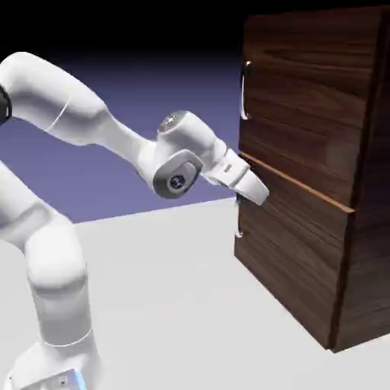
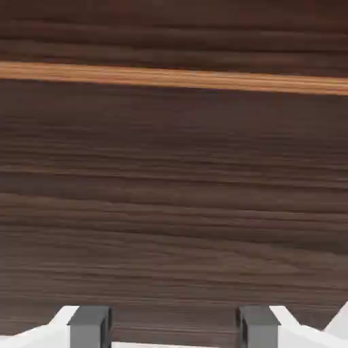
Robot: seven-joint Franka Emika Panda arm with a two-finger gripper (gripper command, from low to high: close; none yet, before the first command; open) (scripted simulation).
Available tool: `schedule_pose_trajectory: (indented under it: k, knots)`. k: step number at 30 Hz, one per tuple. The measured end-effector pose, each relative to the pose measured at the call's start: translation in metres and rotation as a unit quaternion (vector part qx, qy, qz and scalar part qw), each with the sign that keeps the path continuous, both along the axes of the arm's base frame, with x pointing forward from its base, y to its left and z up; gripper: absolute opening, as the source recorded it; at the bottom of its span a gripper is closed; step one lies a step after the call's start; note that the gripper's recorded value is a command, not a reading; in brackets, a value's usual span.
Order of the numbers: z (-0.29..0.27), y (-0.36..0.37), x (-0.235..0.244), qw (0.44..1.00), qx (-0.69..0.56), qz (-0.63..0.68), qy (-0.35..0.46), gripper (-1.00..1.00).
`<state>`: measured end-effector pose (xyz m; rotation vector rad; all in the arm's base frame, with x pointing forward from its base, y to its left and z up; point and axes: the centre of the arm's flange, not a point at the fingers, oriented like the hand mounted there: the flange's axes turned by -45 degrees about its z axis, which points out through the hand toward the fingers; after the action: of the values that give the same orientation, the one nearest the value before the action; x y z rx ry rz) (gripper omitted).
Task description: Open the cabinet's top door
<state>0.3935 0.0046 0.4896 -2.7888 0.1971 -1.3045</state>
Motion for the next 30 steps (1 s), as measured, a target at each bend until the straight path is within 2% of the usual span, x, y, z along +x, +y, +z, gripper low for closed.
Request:
schedule_pose_trajectory:
  k: [6,13,22,30]
  knots:
    - [0.065,0.007,0.002,0.975,0.161,-0.129,-0.085,0.0]
    - [0.129,0.03,-0.005,0.89,0.356,-0.232,-0.168,0.0]
    - [0.181,0.08,-0.016,0.716,0.592,-0.297,-0.222,0.0]
    - [0.193,0.139,-0.017,0.522,0.765,-0.315,-0.207,0.0]
